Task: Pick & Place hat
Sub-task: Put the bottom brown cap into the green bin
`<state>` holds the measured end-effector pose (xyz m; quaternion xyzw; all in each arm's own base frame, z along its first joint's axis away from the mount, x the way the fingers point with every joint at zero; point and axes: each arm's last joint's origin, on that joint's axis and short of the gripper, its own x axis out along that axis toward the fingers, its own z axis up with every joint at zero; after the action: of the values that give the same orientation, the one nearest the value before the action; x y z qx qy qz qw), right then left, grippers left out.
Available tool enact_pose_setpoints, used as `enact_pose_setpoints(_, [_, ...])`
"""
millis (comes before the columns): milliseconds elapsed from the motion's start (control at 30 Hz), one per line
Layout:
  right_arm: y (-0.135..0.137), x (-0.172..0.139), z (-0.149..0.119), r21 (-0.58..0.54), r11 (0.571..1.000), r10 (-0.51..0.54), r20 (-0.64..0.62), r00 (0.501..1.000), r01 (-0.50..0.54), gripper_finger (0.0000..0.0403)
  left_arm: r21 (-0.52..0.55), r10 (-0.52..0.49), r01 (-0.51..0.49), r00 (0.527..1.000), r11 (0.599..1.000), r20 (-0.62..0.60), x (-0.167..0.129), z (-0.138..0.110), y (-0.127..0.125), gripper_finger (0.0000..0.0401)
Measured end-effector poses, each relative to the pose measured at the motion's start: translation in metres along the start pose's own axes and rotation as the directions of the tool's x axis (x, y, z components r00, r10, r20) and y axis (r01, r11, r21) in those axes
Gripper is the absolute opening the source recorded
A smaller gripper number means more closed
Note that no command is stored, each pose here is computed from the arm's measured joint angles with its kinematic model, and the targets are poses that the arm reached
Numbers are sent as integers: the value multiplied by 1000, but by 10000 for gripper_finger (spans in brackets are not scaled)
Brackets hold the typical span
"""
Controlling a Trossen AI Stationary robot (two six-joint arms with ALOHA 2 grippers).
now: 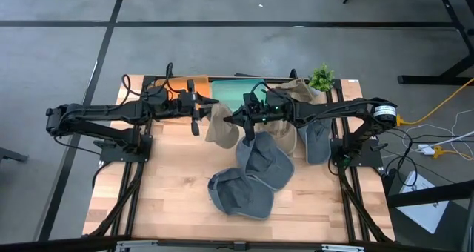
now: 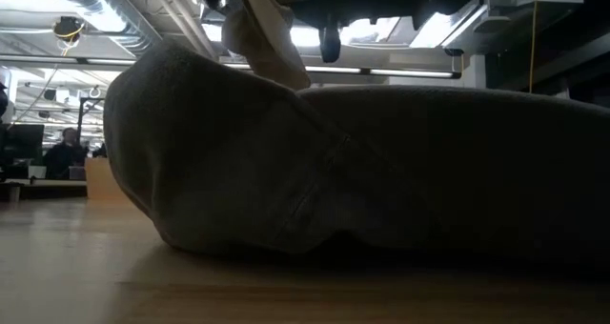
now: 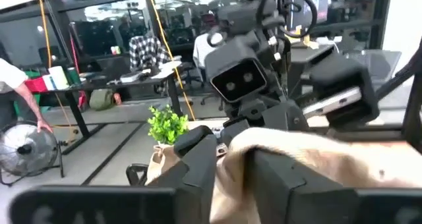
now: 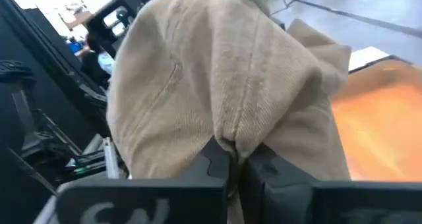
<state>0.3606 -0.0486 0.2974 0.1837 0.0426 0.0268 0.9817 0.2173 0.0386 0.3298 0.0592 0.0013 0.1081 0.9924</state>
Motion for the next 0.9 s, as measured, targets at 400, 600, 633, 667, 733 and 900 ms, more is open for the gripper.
enact_pose_setpoints(400, [-10,-28,20,-261,947,-197,-7,980,188,11,-164,98,-88,994,982,52,-18,14,5,174])
enact_pose_setpoints(600, [-22,-32,25,-422,872,-263,21,964,247,12,-272,94,-84,995,959,25,-19,11,5,169])
enact_pose_setpoints(633, [-24,-33,26,-450,854,-279,24,960,259,12,-294,94,-83,995,952,22,-19,11,5,167])
enact_pose_setpoints(667, [-26,-34,26,-476,837,-293,26,956,270,12,-314,93,-83,995,946,18,-19,10,5,166])
enact_pose_setpoints(733, [-31,-35,26,-524,801,-327,21,945,289,12,-349,92,-84,996,933,5,-19,9,5,162])
enact_pose_setpoints(900, [-48,-39,26,-560,756,-404,7,915,338,12,-416,84,-101,995,904,-59,-19,3,4,155])
